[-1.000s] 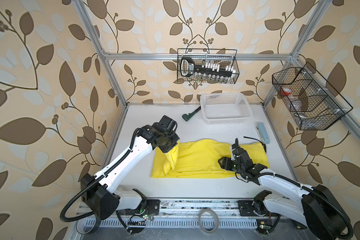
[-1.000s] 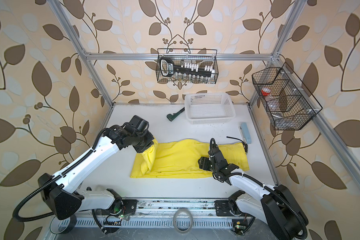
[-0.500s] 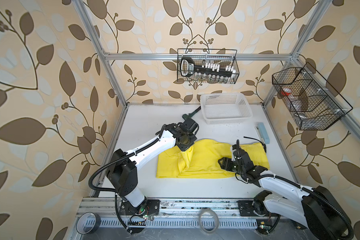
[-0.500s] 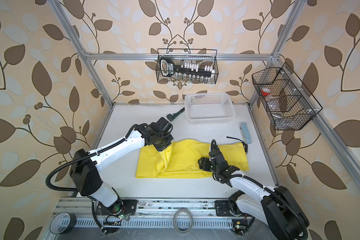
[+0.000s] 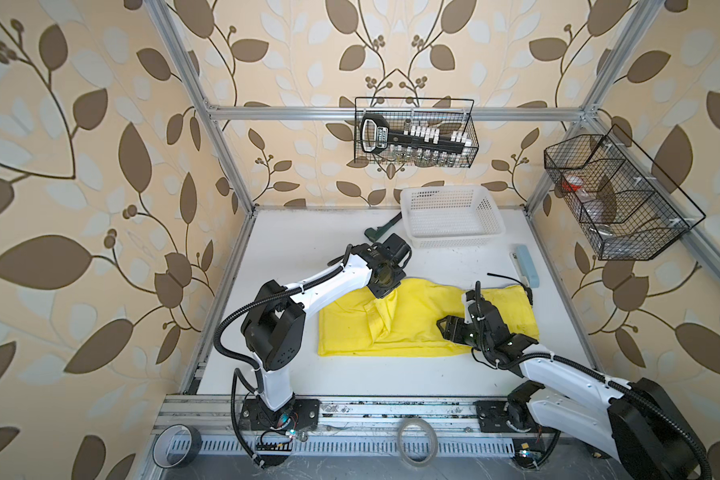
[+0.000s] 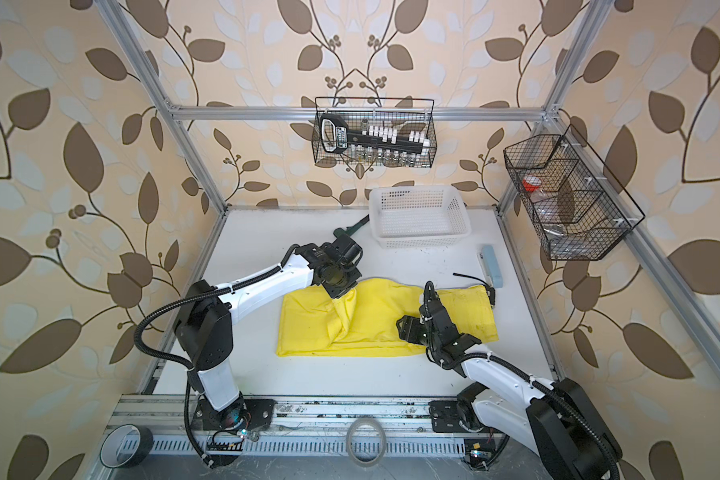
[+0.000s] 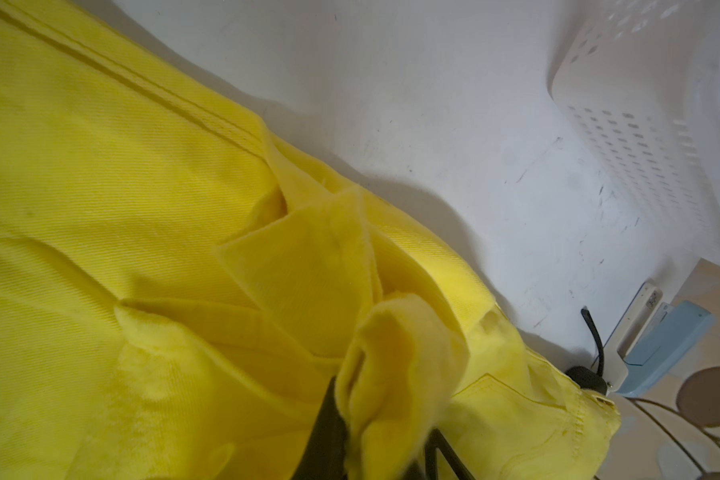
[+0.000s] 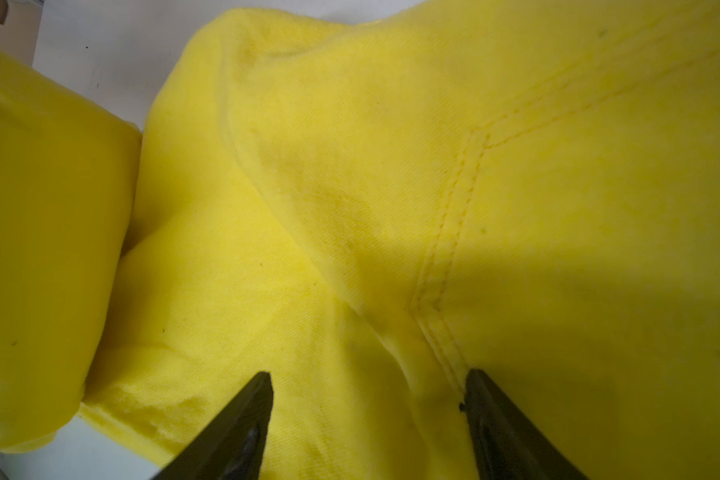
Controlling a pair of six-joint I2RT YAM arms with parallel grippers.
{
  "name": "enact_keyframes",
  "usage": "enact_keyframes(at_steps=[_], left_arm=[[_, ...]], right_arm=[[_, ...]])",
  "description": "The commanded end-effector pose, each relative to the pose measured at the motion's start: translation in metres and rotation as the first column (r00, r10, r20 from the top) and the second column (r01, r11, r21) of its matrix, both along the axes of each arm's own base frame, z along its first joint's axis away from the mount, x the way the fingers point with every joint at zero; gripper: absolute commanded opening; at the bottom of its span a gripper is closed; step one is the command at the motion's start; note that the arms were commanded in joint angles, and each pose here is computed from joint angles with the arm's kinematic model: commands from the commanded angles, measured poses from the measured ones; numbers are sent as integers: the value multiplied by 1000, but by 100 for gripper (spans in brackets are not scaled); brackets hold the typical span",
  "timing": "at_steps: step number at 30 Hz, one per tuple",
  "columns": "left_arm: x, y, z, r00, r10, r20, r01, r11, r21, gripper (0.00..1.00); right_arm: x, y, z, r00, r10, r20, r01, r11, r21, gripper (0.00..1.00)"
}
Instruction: Fold and stack the trousers
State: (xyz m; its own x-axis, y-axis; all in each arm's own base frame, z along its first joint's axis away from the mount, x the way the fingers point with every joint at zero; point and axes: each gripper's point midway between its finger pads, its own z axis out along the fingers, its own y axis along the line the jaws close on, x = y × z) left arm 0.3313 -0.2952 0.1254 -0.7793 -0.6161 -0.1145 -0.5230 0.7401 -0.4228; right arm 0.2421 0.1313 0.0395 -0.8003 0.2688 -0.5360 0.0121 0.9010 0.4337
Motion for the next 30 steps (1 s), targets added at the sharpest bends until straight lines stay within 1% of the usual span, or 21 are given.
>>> enact_keyframes(at_steps=[1,3,6,9,11,12,14,16,19,21,23,25,26,27,28,30], left_arm=[[4,-25,13,997,-71,43,73,995,-69,28],[5,-29,18,993,-100,61,104,992,-69,39],[3,-35,26,985,-159,72,164,984,-74,51],[-3,-40,37,972,-217,87,225,969,-101,58],[-8,-40,47,961,-258,104,269,957,-108,61],[-11,-37,54,952,-284,112,294,952,-89,62],[-18,-21,66,937,-327,121,332,943,-18,66],[-26,-4,72,924,-364,120,361,931,50,66],[-41,32,65,921,-384,61,372,915,155,67],[-48,59,57,930,-367,28,354,913,200,66],[-54,77,48,940,-341,23,332,926,181,67],[-56,91,41,952,-303,36,296,946,129,67],[-57,101,35,960,-276,36,271,957,107,70],[-56,109,33,965,-257,50,253,965,72,70],[-55,114,28,969,-241,55,239,970,39,70],[-53,116,21,969,-238,65,240,970,-27,70]], right_arm=[[-13,-3,-8,999,6,-47,-7,1000,-1,74],[-12,-4,-1,999,3,-35,-3,1000,5,74],[-10,-6,14,1000,2,-4,-2,1000,6,74],[-6,-12,31,999,-8,31,8,1000,-6,74],[-5,-14,41,999,-5,46,6,1000,-12,74],[-4,-13,47,998,2,59,-2,1000,-12,74],[-2,-12,60,996,15,83,-15,1000,-10,74],[0,-5,73,994,37,105,-38,999,8,74],[2,10,95,985,81,151,-84,996,19,73],[3,25,104,979,118,167,-122,992,13,72],[4,42,109,972,153,180,-156,988,1,71],[4,63,113,963,191,190,-196,981,5,68],[3,74,114,958,214,191,-220,975,10,67],[3,85,113,952,237,194,-242,970,0,66],[3,92,110,948,251,195,-251,968,-27,66],[6,100,97,946,271,179,-251,960,-125,65]])
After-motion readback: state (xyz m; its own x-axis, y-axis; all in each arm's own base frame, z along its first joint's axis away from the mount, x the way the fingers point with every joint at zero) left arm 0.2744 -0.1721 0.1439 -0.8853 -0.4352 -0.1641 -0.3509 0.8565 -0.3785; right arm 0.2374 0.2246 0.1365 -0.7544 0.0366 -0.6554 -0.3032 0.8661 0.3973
